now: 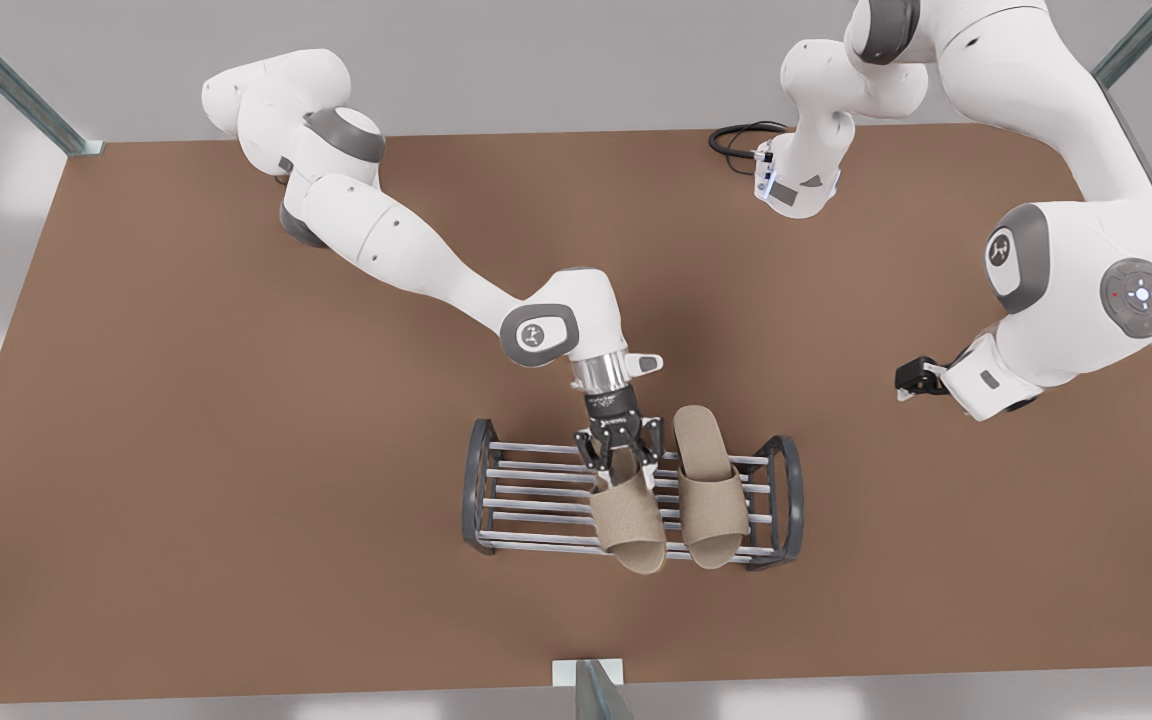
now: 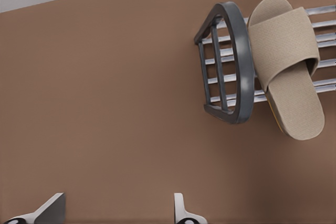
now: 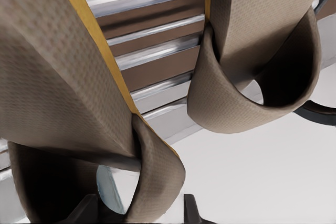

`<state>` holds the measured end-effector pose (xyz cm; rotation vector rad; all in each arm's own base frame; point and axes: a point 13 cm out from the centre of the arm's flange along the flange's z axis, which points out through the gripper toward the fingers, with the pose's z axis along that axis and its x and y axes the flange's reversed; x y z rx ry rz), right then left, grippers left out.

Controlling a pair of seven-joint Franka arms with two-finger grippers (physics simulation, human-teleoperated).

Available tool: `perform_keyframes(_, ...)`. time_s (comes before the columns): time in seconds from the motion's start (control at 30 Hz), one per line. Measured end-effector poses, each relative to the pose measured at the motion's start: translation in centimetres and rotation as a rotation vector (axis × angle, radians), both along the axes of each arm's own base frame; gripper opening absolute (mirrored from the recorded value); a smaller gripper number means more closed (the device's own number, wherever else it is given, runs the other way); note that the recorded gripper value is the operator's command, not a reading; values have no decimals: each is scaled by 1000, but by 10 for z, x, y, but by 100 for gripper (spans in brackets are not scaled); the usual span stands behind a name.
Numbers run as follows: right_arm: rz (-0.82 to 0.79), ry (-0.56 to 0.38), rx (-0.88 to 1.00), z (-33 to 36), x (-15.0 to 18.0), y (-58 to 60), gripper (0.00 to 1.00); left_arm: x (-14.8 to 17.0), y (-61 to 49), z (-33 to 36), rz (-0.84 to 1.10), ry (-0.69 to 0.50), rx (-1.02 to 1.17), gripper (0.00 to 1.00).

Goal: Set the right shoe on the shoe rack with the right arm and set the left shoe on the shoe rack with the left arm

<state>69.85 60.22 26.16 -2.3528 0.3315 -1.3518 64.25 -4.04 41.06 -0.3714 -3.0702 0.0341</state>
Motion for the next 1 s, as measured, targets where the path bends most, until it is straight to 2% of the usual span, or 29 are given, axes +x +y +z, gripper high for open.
perform_keyframes(0.2, -5, 10, 25, 1, -2, 2, 100, -2, -2, 1, -10, 3, 8, 100)
perform_keyframes(0.23, -5, 4, 33, 12, -3, 3, 100, -2, -2, 1, -11, 4, 8, 100)
perform_keyframes(0.3, -13, 9, 88, 77, -17, 10, 100, -3, -3, 1, -14, 6, 7, 100)
perform_keyframes(0.37, -47, 119, 236, 161, -55, 25, 100, -3, -4, 1, -16, 8, 7, 100)
perform_keyframes(0.43, -105, 320, 442, 256, -103, 23, 100, -4, -4, 0, -19, 11, 7, 100)
perform_keyframes(0.47, -191, 395, 512, 300, -107, -10, 100, -4, -5, 1, -21, 10, 6, 100)
perform_keyframes(0.5, -323, 425, 555, 333, -89, -70, 100, -3, -5, 2, -21, 7, 5, 100)
perform_keyframes(0.57, -559, 500, 593, 342, -62, -165, 100, 0, -4, 2, -18, -2, 1, 100)
perform_keyframes(0.6, -675, 559, 601, 326, -49, -206, 100, 1, -7, 1, -21, -6, -1, 100)
perform_keyframes(0.67, -976, 617, 560, 263, -20, -292, 100, 4, -11, -2, -27, -15, -2, 100)
perform_keyframes(0.7, -1122, 657, 567, 239, -16, -338, 100, 6, -12, -2, -29, -19, -3, 100)
perform_keyframes(0.77, -1355, 788, 640, 210, -42, -392, 100, 7, -14, -2, -31, -26, -4, 100)
perform_keyframes(0.83, -1596, 863, 726, 192, -72, -462, 100, 8, -14, -1, -32, -31, -5, 100)
perform_keyframes(1.0, -1906, 818, 864, 192, -88, -542, 100, 11, -14, -11, -34, -22, 3, 100)
